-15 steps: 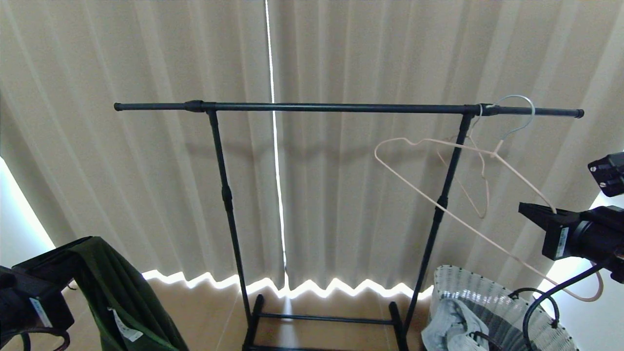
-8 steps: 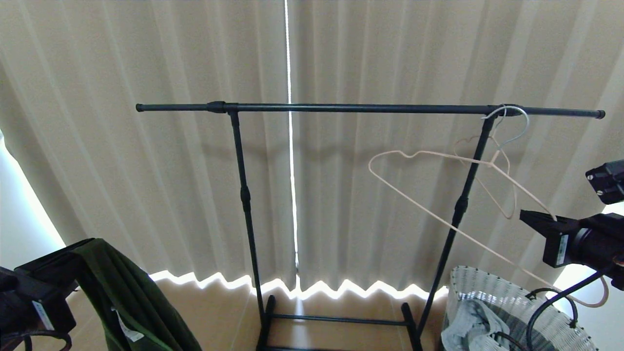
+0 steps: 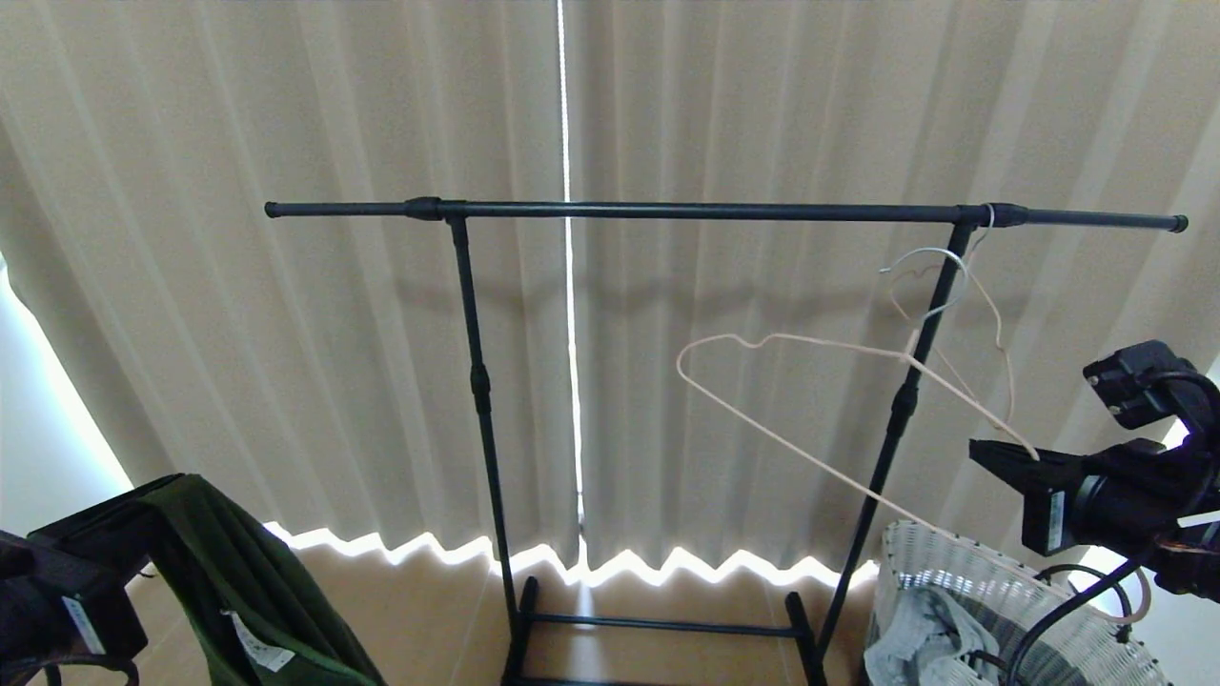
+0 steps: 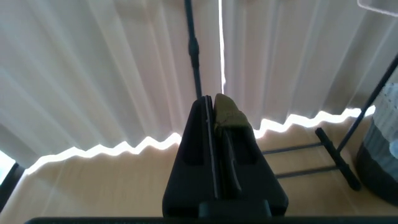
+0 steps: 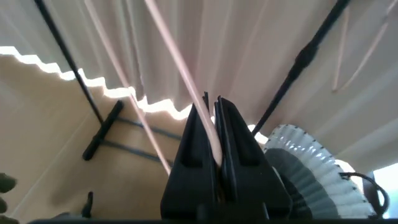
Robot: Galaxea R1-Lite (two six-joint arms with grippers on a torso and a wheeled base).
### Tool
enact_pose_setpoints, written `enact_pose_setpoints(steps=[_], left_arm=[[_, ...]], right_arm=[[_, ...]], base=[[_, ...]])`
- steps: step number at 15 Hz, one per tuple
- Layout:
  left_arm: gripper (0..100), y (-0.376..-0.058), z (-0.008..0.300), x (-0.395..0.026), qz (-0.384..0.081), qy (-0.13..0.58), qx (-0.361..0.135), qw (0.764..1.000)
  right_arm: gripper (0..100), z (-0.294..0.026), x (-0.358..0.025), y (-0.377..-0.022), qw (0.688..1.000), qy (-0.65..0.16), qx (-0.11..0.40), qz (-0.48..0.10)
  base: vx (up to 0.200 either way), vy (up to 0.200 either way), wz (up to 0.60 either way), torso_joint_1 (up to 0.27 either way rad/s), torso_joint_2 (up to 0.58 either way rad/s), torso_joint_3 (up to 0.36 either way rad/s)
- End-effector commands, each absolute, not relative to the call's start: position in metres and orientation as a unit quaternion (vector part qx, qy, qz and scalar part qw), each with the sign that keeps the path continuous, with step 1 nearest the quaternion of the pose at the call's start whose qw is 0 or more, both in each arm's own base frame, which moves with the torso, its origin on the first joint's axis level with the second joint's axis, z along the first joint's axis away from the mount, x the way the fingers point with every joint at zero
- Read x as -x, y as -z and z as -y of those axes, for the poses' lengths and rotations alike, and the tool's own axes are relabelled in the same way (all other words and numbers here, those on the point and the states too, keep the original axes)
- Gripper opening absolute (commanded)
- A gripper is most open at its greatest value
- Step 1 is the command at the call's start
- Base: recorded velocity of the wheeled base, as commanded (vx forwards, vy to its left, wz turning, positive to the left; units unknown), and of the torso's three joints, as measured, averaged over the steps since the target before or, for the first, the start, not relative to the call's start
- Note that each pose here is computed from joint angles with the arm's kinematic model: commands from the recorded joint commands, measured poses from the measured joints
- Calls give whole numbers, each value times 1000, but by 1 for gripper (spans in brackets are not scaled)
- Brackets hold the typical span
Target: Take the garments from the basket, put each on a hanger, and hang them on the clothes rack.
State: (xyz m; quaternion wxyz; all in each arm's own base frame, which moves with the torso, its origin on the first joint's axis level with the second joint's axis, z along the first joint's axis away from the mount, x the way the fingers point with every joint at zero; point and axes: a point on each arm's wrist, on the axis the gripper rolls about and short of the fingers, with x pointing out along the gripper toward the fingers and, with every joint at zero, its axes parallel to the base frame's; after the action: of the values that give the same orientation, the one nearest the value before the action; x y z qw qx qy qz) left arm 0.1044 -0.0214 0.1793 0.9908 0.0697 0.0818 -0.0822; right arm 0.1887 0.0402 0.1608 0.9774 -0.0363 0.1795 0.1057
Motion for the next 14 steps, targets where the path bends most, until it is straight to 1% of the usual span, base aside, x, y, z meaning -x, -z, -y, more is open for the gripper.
enact_pose_setpoints(steps=[1,3,5,7,8,9,10,12,13,14], left_arm=[[0,-173,21,-105,-95,83,-74,989],[0,-173,22,-107,-99,84,-75,989],[0,-180,26,-125,-109,86,-88,986],[0,-184,29,-138,-114,88,-103,984],[0,-185,30,-140,-115,89,-103,984],[0,-191,34,-155,-118,93,-103,983],[0,-195,39,-169,-122,96,-103,983],[0,-197,51,-198,-137,96,-94,981],[0,-197,54,-204,-141,92,-88,982],[0,-197,66,-220,-150,77,-70,983]], right_arm=[[0,-57,-192,-153,969,-140,47,-196],[0,-62,-193,-152,967,-152,50,-200],[0,-80,-195,-143,955,-187,62,-219],[0,-94,-195,-136,948,-207,73,-231],[0,-97,-195,-136,947,-211,75,-230],[0,-108,-198,-138,949,-217,75,-215],[0,-115,-200,-140,950,-225,72,-206],[0,-130,-203,-140,947,-241,47,-209],[0,-135,-205,-142,946,-244,38,-208],[0,-148,-206,-145,946,-248,11,-208]], base=[[0,0,0,0,0,0],[0,0,0,0,0,0],[0,0,0,0,0,0],[0,0,0,0,0,0],[0,0,0,0,0,0],[0,0,0,0,0,0],[0,0,0,0,0,0],[0,0,0,0,0,0],[0,0,0,0,0,0],[0,0,0,0,0,0]])
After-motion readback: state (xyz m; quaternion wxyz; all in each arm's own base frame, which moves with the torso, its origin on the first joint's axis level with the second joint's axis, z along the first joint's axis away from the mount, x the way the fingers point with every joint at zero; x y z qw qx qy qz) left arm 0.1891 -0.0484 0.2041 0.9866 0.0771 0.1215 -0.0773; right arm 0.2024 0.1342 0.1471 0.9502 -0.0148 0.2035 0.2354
